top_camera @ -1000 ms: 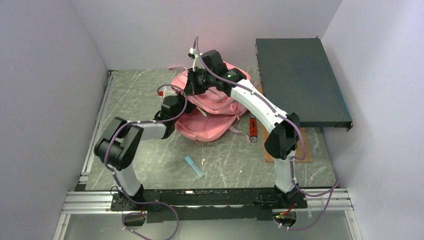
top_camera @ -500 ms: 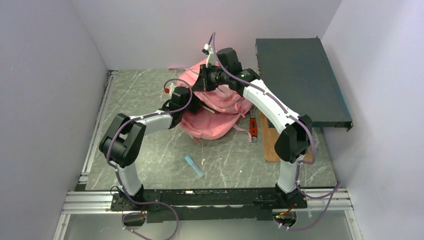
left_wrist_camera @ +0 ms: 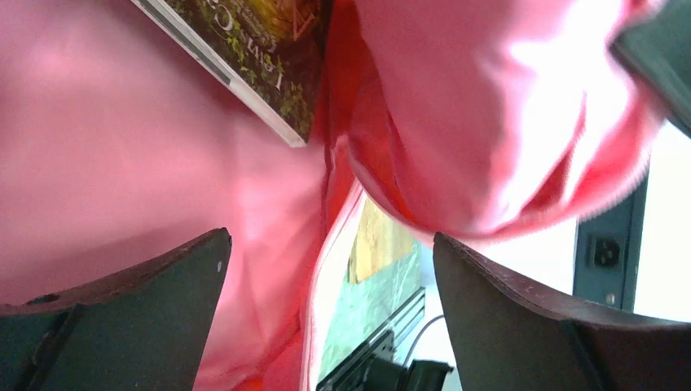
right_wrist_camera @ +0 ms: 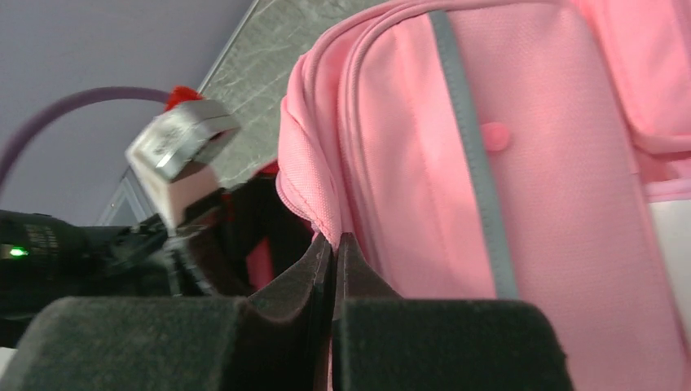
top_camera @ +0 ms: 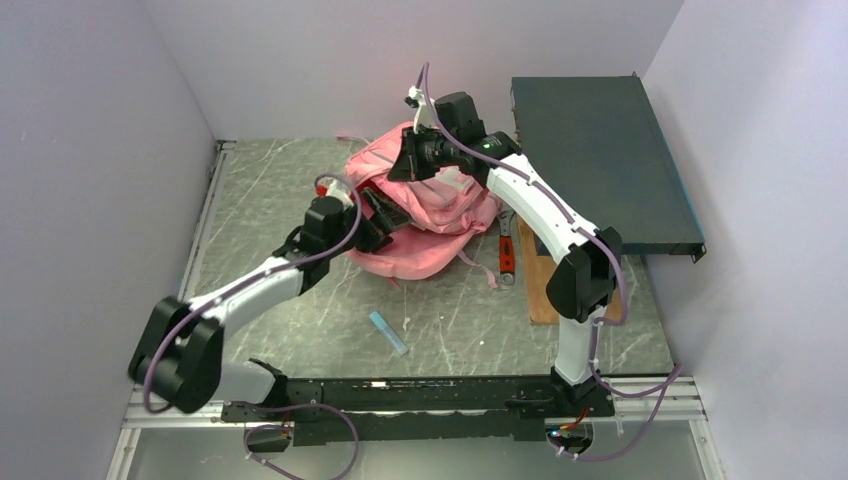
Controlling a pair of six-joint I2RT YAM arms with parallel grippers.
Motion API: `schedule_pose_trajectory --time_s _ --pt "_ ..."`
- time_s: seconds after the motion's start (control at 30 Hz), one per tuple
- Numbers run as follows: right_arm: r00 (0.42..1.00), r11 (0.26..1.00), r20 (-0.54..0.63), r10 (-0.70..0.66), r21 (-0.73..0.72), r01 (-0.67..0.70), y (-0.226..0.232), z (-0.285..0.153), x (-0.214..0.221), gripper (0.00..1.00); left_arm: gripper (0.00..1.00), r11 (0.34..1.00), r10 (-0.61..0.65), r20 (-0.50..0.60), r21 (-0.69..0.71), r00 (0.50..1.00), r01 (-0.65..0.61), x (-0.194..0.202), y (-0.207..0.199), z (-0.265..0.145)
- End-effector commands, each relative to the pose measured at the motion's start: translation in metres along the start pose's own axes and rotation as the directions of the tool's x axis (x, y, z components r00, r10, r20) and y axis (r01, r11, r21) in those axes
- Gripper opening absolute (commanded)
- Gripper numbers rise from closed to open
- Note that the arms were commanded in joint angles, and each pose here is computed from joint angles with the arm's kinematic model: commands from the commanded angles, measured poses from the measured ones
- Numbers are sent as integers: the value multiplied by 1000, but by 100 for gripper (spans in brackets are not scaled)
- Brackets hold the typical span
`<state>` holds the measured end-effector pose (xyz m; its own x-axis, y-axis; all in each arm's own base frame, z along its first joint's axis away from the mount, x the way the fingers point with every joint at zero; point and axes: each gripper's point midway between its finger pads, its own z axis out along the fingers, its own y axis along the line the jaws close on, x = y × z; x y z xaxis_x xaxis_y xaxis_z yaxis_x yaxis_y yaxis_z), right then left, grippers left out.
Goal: Pack the student bag
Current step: Place the book in the student bag.
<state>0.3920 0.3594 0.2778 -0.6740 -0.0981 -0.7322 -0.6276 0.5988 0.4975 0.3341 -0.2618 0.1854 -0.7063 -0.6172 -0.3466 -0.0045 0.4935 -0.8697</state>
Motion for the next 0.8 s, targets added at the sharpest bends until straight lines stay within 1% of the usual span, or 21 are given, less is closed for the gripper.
schedule_pose_trajectory --time_s 0.0,0.13,0.2,0.23,0.3,0.33,0.4,0.47,0.5,0.6,0.67,0.77 --pt "988 988 104 -113 115 101 -21 -14 -32 0 100 983 186 39 0 982 -186 -12 7 -51" --pt "986 982 88 -139 138 126 -26 -12 -22 0 100 956 291 15 29 957 -291 -17 9 -90" --pt "986 980 87 -141 153 127 -30 -11 -20 0 100 948 318 6 26 948 -318 -20 12 -99" --pt "986 980 90 -141 155 126 -31 -10 -20 0 100 948 317 -6 40 948 -317 -20 11 -101" --pt "985 981 102 -142 146 126 -29 -8 -22 0 93 950 308 -21 58 951 -306 -20 9 -102" --pt "984 982 111 -143 142 126 -28 -7 -25 0 90 952 302 4 53 953 -302 -24 8 -103" --pt "981 979 120 -150 153 131 -29 -7 -31 0 88 959 280 81 13 956 -282 -33 14 -107" --pt "977 967 133 -169 213 139 -37 -10 -40 0 89 964 265 152 -16 952 -266 -41 21 -111" --pt "972 957 142 -186 251 146 -42 -12 -47 0 90 964 263 169 -25 950 -263 -42 24 -113" --pt "957 924 144 -251 332 192 -54 -17 -63 0 92 964 267 157 -62 951 -260 -42 37 -111" --pt "947 905 136 -292 359 227 -60 -16 -68 0 91 965 258 122 -79 959 -249 -38 46 -108" --pt "935 889 103 -339 359 283 -70 -4 -57 0 88 969 247 94 -56 965 -242 -30 50 -106"
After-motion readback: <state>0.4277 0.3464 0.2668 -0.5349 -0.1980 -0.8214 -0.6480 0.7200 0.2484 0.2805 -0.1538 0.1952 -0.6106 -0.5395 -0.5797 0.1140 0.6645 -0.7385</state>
